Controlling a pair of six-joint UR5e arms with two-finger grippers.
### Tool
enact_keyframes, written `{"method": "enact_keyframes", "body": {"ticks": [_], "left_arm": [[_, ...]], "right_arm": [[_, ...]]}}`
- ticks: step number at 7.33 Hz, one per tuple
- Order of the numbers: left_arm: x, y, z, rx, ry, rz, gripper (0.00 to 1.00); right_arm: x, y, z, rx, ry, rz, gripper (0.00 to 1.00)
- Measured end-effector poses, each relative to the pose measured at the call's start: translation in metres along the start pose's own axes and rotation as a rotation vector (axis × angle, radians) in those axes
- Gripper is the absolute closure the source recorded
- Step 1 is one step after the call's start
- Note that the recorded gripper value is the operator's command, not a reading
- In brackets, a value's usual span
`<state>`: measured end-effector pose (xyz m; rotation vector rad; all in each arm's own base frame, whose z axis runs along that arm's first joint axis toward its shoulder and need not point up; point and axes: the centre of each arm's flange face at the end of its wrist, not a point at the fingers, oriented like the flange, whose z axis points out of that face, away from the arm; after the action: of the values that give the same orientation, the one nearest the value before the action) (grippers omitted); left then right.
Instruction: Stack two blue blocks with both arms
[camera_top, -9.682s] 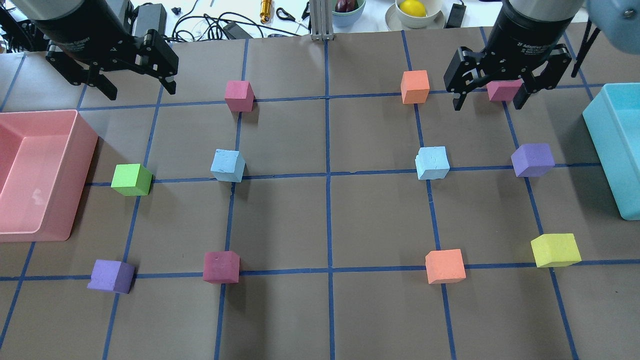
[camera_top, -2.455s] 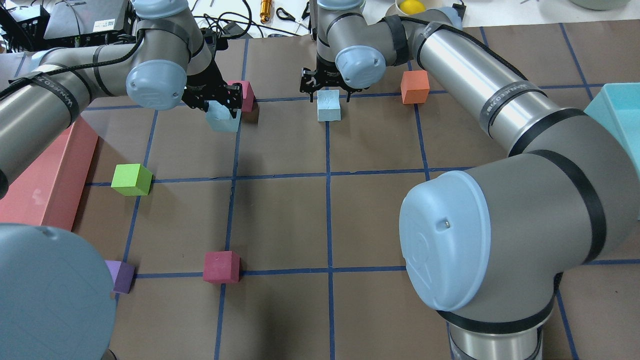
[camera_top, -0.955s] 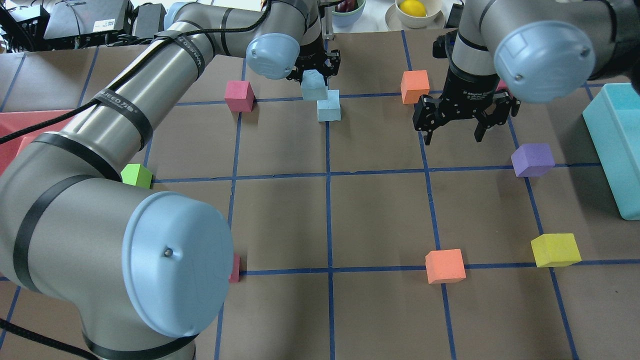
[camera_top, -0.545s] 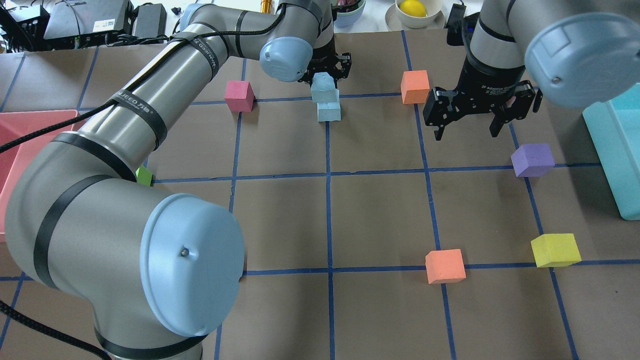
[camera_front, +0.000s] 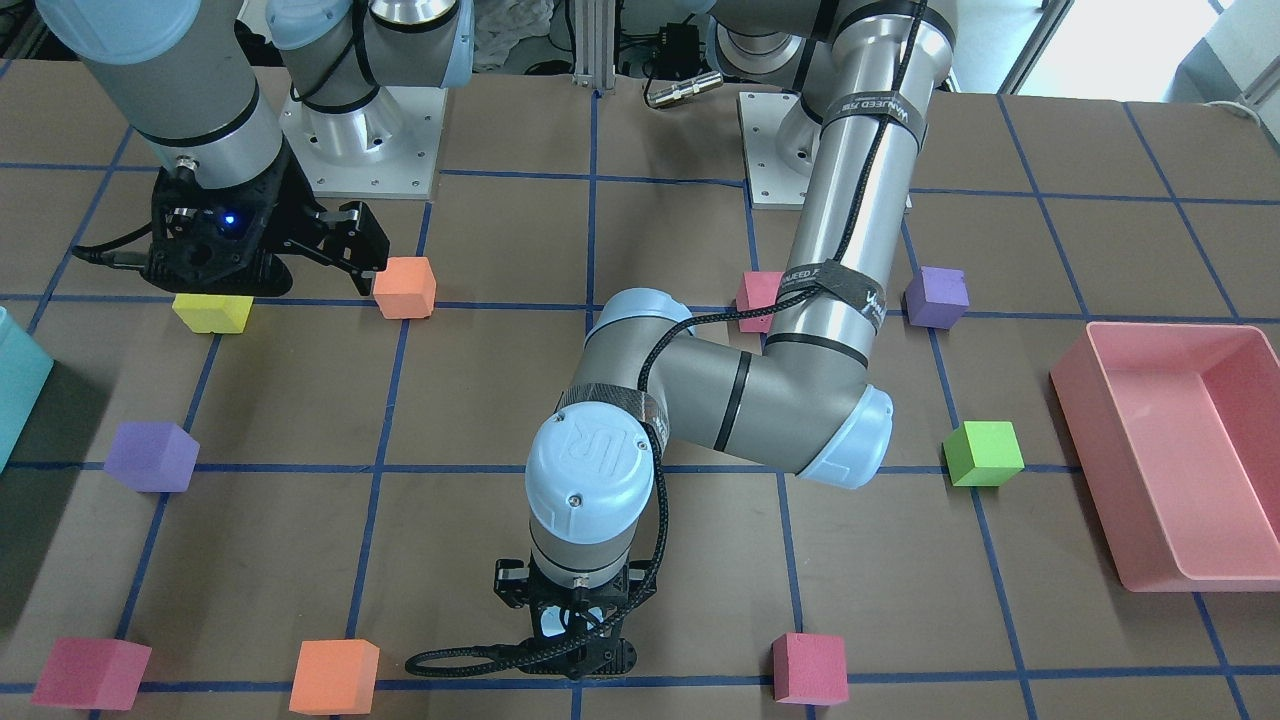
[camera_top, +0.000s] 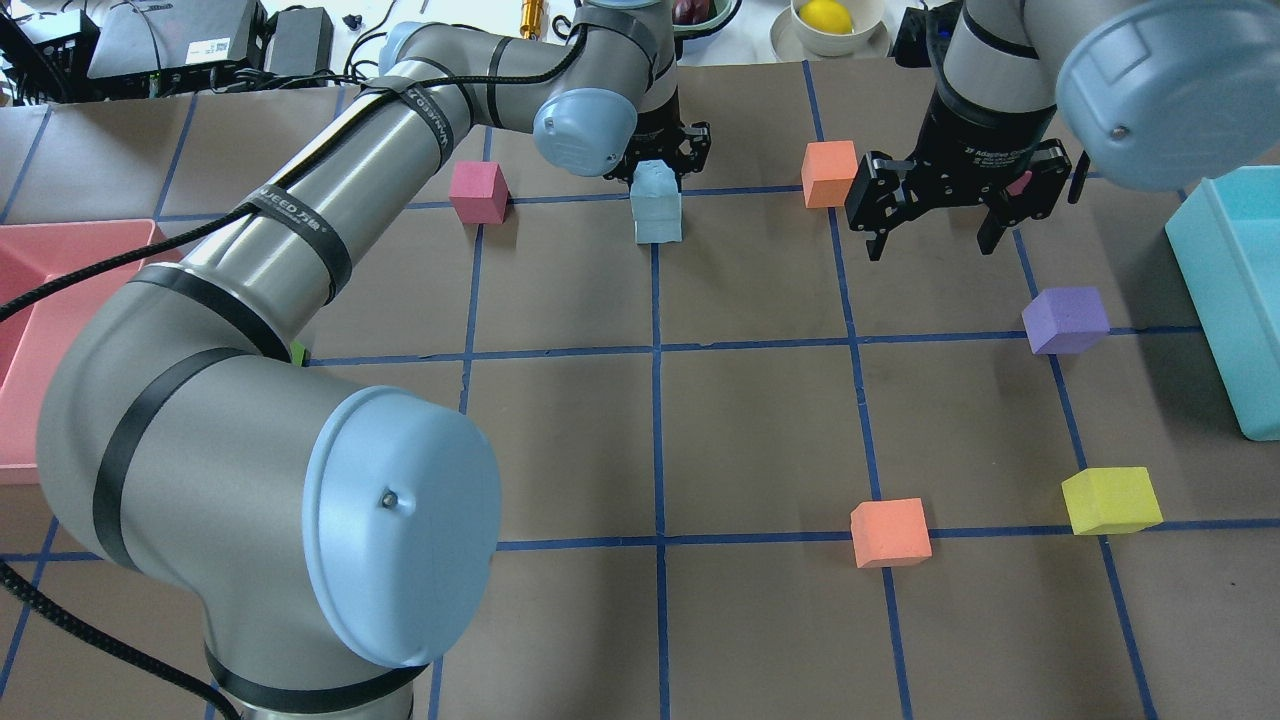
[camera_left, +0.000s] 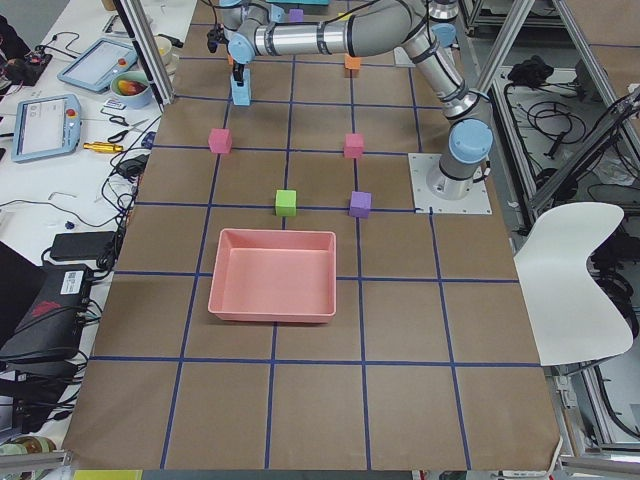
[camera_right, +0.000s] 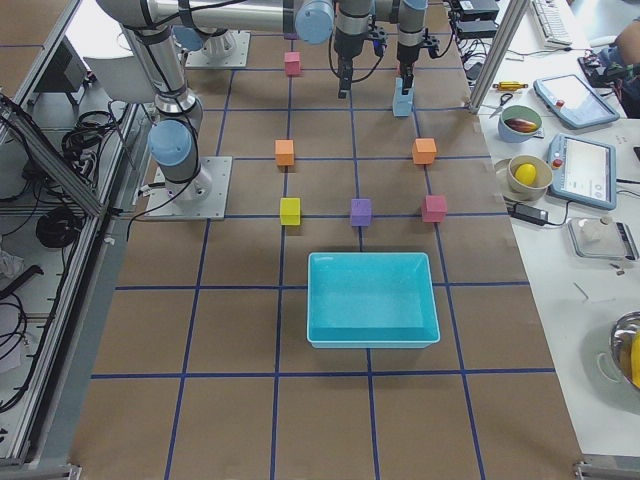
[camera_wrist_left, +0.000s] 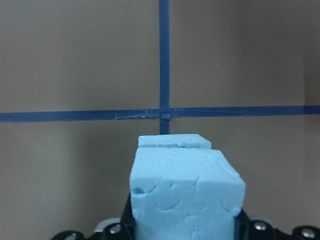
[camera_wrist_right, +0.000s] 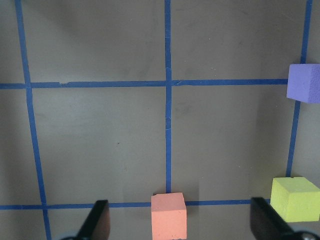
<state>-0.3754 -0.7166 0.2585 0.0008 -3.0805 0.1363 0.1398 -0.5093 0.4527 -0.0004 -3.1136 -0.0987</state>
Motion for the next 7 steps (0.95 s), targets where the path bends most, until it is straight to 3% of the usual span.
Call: {"method": "enact_keyframes", "body": {"ticks": [4,7], "left_arm": [[0.001,-0.001,-0.008,0.013,0.011,-0.002,0.00],[-0.025,0.003,-0.082,-0.008,-0.003,-0.014,0.00]], "right_arm": [[0.021,-0.007,0.001,0.013,-0.014,0.028,0.00],[0.025,-0.003,-0.002,0.015,-0.012,0.032,0.00]]}}
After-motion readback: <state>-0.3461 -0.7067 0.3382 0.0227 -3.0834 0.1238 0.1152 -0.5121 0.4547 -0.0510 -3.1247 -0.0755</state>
